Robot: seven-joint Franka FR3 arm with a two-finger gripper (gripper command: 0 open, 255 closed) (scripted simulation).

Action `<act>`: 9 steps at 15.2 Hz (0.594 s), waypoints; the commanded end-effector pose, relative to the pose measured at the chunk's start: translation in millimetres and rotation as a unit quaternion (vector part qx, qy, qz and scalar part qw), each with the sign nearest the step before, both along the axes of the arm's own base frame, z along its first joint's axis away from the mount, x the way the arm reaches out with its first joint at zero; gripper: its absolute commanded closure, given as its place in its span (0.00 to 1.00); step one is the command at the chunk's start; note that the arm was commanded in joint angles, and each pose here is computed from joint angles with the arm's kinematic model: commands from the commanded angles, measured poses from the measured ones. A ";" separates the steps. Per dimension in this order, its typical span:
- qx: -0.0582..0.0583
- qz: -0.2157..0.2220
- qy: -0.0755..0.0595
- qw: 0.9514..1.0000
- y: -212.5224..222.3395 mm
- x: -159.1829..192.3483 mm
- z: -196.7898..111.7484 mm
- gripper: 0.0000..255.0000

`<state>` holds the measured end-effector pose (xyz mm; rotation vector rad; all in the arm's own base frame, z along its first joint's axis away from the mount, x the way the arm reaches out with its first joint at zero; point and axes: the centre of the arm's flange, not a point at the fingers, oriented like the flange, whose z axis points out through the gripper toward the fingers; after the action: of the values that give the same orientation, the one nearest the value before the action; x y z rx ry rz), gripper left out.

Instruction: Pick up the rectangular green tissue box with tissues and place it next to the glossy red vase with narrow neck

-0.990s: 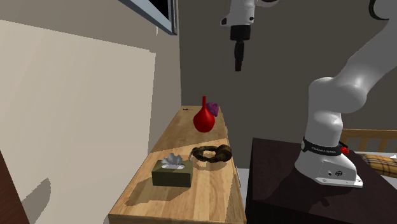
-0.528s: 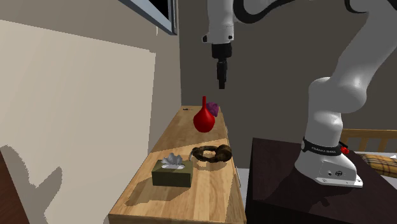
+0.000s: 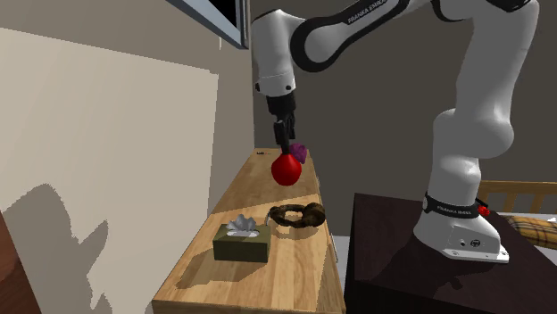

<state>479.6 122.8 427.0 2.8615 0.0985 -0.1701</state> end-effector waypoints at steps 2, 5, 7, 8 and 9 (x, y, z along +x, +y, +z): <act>-0.017 -0.006 0.011 1.000 15.5 23.5 -35.8 0.00; -0.034 -0.012 0.022 0.999 29.6 48.0 -70.4 0.00; -0.046 -0.016 0.030 0.998 38.1 63.9 -94.1 0.00; -0.051 -0.018 0.034 0.998 42.2 71.8 -106.0 0.00; -0.057 -0.020 0.037 0.997 46.1 79.6 -118.1 0.00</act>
<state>551.8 163.1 320.5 2.7584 0.0511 -0.2711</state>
